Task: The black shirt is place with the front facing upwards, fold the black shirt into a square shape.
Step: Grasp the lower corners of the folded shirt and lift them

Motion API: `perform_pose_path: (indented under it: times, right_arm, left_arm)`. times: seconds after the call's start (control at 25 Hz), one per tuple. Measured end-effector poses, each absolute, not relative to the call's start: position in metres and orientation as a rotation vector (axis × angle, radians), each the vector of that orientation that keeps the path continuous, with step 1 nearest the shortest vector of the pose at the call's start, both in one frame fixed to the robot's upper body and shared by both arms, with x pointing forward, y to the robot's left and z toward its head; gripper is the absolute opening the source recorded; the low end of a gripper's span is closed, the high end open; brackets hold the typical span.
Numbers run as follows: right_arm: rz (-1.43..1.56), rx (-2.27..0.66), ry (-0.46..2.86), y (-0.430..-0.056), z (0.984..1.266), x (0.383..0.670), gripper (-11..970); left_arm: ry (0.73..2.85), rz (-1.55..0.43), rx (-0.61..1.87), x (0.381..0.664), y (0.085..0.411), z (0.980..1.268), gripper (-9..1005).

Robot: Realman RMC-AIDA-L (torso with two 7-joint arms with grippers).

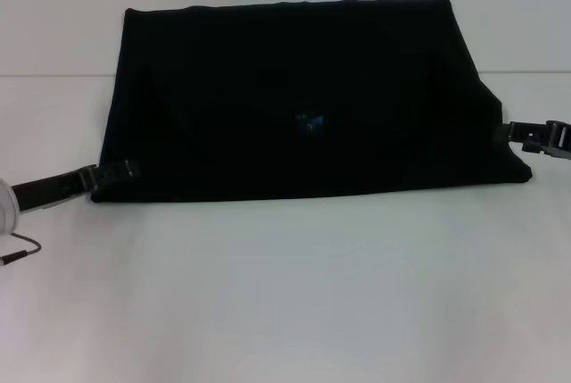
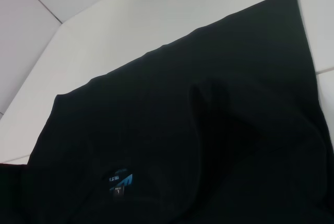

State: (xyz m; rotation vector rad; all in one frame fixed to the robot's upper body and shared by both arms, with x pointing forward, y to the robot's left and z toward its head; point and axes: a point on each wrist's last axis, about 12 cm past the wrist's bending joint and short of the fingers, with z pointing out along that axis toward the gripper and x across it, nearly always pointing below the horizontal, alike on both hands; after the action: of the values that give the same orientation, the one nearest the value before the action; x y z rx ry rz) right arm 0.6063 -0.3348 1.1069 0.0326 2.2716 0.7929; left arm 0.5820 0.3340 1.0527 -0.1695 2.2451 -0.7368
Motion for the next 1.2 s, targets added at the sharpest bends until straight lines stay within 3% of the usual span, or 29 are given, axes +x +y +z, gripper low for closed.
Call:
perform_pose_path:
  times: [0.4,1.2]
  right_arm:
    - [0.811,0.044,2.251,-0.336,1.108,0.605,708]
    - [0.840,0.025,2.234,-0.340,1.116,0.605,707]
  left_arm:
    - [2.256,-0.732,-0.133,0.585,0.323,1.053,853]
    - [2.265,-0.761,-0.125,0.586,0.329,1.061,165]
